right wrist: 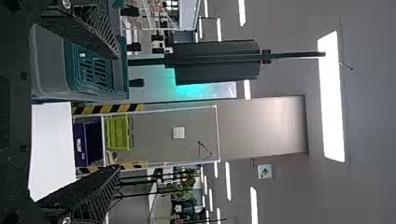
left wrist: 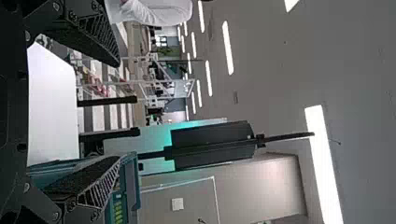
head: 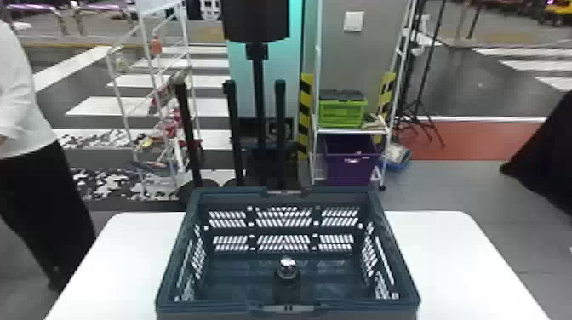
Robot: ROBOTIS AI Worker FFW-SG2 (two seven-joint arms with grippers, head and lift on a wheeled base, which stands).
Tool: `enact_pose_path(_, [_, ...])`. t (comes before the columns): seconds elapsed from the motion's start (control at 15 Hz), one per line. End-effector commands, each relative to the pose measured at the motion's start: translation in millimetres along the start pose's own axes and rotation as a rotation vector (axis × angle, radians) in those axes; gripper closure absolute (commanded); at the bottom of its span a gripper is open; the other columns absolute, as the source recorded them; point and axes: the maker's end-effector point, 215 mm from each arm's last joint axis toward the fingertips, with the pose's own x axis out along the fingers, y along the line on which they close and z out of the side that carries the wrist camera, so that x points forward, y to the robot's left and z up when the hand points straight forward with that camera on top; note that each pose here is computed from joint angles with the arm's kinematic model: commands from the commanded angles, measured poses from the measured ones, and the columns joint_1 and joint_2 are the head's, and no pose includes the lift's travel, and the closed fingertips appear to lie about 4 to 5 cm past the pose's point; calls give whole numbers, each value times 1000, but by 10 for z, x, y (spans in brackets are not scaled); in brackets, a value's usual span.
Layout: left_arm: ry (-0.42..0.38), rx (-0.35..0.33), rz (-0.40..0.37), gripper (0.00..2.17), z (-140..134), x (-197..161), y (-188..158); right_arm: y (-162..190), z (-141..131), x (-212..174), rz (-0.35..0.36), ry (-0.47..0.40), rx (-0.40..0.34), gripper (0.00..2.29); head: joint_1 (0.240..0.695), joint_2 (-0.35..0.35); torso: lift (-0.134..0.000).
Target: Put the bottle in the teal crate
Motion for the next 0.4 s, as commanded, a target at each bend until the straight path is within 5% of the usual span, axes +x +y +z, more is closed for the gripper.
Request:
enact_pose_path(0.0, [-3, 1, -3, 191, 10, 10, -1, -19, 33, -50, -4, -6, -3, 49, 499, 0, 0])
enact_pose_path(0.33, [-2, 3, -13, 191, 13, 3, -26, -71, 23, -120, -17, 0, -12, 49, 499, 0, 0])
